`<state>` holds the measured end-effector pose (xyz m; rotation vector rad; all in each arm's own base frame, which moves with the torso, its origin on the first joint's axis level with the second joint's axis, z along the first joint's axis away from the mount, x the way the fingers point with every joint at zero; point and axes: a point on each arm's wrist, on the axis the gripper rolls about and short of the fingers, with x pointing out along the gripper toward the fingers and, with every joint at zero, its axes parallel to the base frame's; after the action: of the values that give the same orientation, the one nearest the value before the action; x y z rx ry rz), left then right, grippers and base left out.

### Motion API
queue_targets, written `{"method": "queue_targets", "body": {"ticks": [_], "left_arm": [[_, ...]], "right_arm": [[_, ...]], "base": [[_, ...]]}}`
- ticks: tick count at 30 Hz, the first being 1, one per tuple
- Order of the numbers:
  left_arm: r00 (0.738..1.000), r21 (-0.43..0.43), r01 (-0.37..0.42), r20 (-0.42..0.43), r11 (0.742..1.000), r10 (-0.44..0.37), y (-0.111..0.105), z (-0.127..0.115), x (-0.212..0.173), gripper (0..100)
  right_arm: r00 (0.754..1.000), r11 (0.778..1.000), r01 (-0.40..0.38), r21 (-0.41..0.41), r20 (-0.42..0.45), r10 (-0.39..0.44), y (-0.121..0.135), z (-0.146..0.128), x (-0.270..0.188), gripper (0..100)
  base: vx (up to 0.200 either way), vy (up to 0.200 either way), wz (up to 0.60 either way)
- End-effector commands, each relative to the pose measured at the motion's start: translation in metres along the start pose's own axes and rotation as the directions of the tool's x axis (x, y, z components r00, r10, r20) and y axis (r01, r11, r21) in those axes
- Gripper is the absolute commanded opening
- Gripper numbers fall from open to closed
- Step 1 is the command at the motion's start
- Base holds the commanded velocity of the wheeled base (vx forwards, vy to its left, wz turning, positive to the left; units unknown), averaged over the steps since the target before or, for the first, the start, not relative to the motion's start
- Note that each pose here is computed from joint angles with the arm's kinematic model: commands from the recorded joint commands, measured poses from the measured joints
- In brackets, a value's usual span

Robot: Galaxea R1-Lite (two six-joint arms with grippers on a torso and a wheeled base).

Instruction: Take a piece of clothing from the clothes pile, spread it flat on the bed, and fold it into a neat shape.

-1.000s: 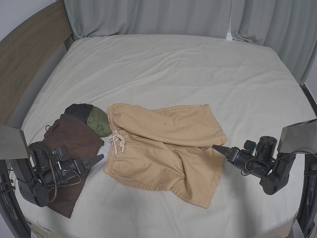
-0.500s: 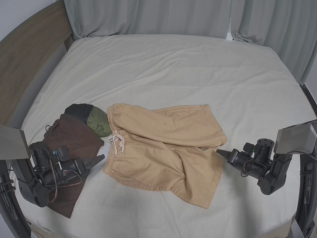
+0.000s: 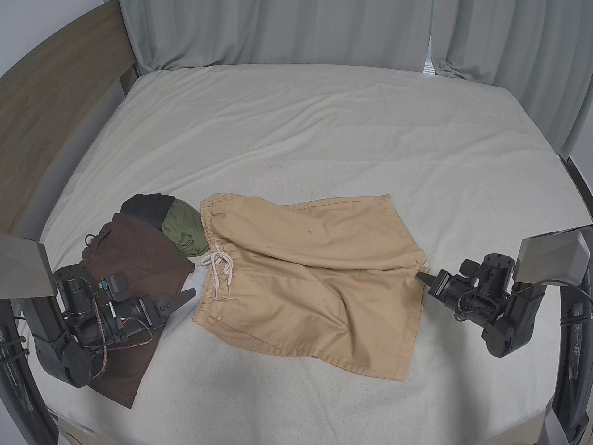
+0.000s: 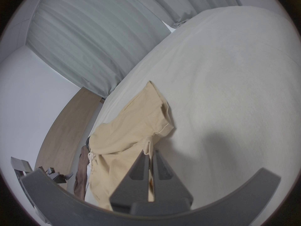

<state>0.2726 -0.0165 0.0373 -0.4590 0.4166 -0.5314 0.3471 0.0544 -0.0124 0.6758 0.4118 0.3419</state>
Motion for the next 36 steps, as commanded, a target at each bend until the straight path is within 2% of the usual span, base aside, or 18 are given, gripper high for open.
{"method": "queue_targets", "body": {"ticks": [1,15,16,19,22,29,36], "left_arm": [[1.0,-0.001,0.0,0.0,1.0,0.0,0.0,0.0,0.0,100],[1.0,0.009,0.014,0.008,1.0,-0.014,0.003,0.003,0.006,100],[1.0,0.009,0.014,0.008,1.0,-0.014,0.003,0.003,0.006,100],[0.999,0.021,0.026,0.023,0.999,-0.027,0.004,0.008,0.009,100],[0.997,0.021,0.072,0.007,0.997,-0.072,0.005,0.009,0.008,100],[0.997,0.01,0.08,-0.006,0.997,-0.08,0.009,0.006,0.007,100],[0.996,0.003,0.09,-0.022,0.996,-0.09,0.01,0.003,0.009,100]], "right_arm": [[0.999,1.0,0.015,0.001,0.031,-0.015,-0.009,0.004,0.008,0],[0.999,1.0,-0.007,-0.009,0.037,0.007,-0.004,0.005,0.01,0],[0.999,1.0,-0.007,-0.009,0.037,0.007,-0.004,0.005,0.01,100],[0.999,1.0,-0.013,-0.017,0.045,0.013,-0.001,0.008,0.01,100],[0.997,0.998,-0.035,-0.045,0.07,0.038,0.014,0.019,-0.001,100],[0.986,0.986,-0.09,-0.142,0.124,0.108,0.048,0.04,-0.025,100],[0.978,0.969,-0.177,-0.172,0.077,0.193,0.085,0.029,-0.041,100]], "base": [[0.0,0.0,0.0],[0.0,0.0,0.0],[0.0,0.0,0.0],[0.0,0.0,0.0],[0.0,0.0,0.0],[0.0,0.0,0.0],[0.0,0.0,0.0]]}}
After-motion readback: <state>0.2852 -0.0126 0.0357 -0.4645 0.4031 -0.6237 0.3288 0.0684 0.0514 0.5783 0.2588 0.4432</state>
